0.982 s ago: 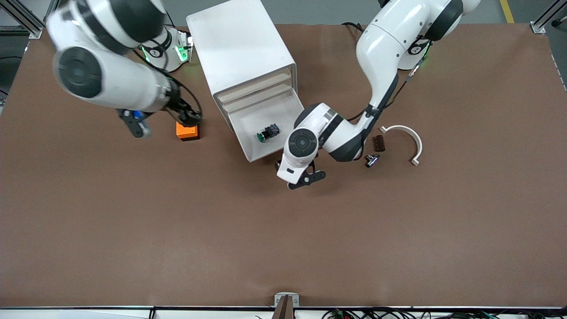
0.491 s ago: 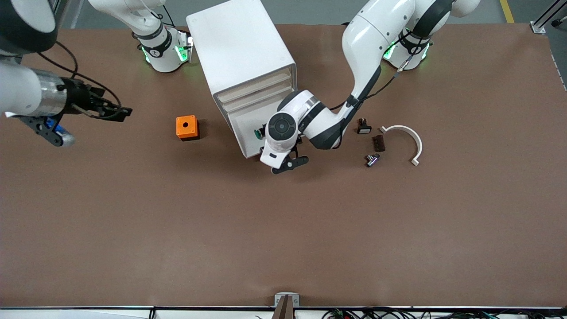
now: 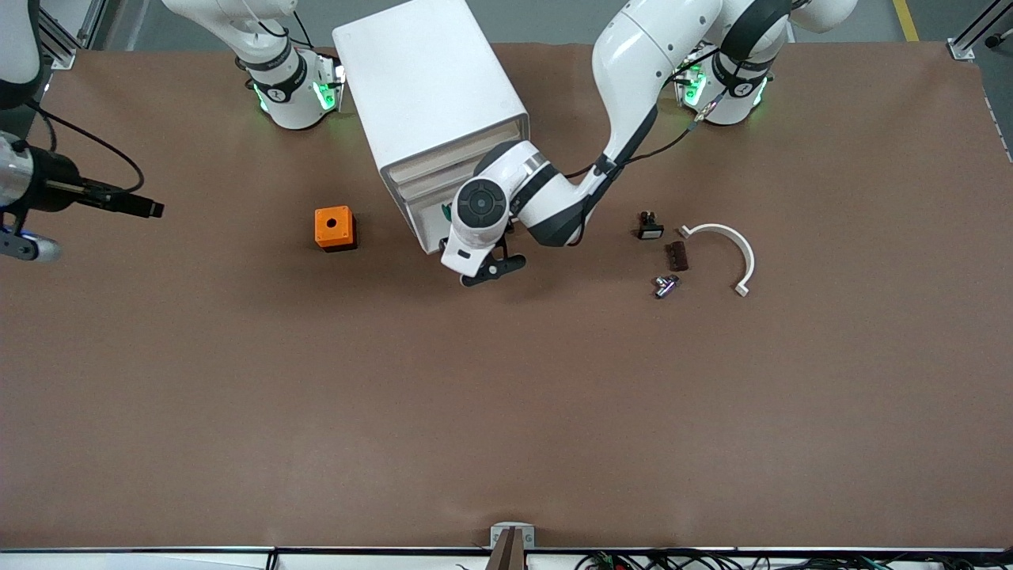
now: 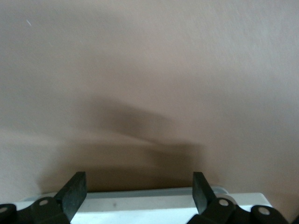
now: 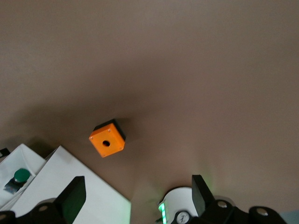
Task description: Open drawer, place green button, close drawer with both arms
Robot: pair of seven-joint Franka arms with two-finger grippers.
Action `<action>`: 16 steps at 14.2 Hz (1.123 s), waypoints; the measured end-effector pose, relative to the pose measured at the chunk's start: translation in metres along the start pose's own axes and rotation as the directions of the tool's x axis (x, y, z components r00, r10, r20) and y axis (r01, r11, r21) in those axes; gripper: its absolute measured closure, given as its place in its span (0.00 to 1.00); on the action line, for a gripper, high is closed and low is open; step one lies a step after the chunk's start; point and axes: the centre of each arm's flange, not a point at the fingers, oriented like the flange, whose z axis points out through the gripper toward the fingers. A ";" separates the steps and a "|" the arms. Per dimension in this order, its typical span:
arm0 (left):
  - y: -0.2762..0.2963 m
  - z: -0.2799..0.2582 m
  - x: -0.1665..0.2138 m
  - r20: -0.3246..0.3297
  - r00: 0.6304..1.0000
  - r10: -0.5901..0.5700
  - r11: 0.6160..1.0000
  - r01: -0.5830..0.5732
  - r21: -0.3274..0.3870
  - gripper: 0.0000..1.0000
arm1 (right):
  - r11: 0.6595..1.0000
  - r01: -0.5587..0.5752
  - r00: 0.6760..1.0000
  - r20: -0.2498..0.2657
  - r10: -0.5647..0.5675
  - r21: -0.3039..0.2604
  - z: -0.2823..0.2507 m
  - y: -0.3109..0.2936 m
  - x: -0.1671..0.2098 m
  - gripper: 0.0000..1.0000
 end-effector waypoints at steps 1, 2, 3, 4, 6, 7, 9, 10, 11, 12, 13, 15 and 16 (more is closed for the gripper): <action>0.003 0.003 -0.007 0.005 1.000 0.003 1.000 -0.003 -0.005 0.00 | 1.000 0.023 0.999 -0.039 -0.024 -0.011 -0.008 0.002 0.001 0.00; 0.005 0.006 -0.013 0.013 1.000 0.004 1.000 -0.004 -0.011 0.00 | 0.999 0.043 0.996 -0.082 -0.045 -0.021 -0.018 0.002 0.002 0.00; 0.006 0.009 -0.019 0.022 1.000 0.005 1.000 -0.005 -0.014 0.00 | 0.998 0.060 0.990 -0.124 -0.063 -0.025 -0.031 0.001 0.002 0.00; 0.008 0.011 -0.025 0.030 1.000 0.007 1.000 -0.007 -0.016 0.00 | 0.997 0.072 0.984 -0.161 -0.075 -0.026 -0.044 -0.001 0.001 0.00; 0.011 0.016 -0.037 0.041 0.999 0.016 1.000 -0.015 -0.020 0.00 | 0.996 0.083 0.972 -0.219 -0.086 -0.024 -0.071 -0.003 -0.004 0.00; 0.012 0.020 -0.044 0.046 0.999 0.020 1.000 -0.019 -0.019 0.00 | 0.996 0.084 0.967 -0.241 -0.087 -0.022 -0.081 -0.004 -0.006 0.00; 0.015 0.026 -0.056 0.058 0.998 0.017 1.000 -0.015 -0.022 0.00 | 0.996 0.086 0.960 -0.267 -0.088 -0.021 -0.093 -0.004 -0.009 0.00; 0.016 0.029 -0.061 0.063 0.998 0.013 1.000 -0.011 -0.025 0.00 | 0.996 0.087 0.957 -0.277 -0.089 -0.021 -0.098 -0.004 -0.011 0.00; 0.017 0.030 -0.065 0.067 0.998 0.012 1.000 -0.010 -0.026 0.00 | 0.996 0.088 0.954 -0.284 -0.090 -0.020 -0.101 -0.004 -0.012 0.00; 0.017 0.031 -0.066 0.064 0.998 0.009 1.000 -0.007 -0.027 0.00 | 0.996 0.089 0.952 -0.292 -0.091 -0.020 -0.105 -0.004 -0.013 0.00; 0.017 0.031 -0.065 0.065 0.998 0.008 1.000 -0.006 -0.027 0.00 | 0.996 0.091 0.951 -0.296 -0.093 -0.021 -0.107 -0.005 -0.013 0.00; 0.017 0.030 -0.063 0.063 0.998 0.010 1.000 -0.008 -0.030 0.00 | 0.995 0.101 0.950 -0.295 -0.104 -0.024 -0.107 -0.006 -0.014 0.00; 0.017 0.027 -0.057 0.056 0.998 0.013 0.999 -0.011 -0.040 0.00 | 0.993 0.115 0.949 -0.293 -0.118 -0.028 -0.107 -0.006 -0.013 0.00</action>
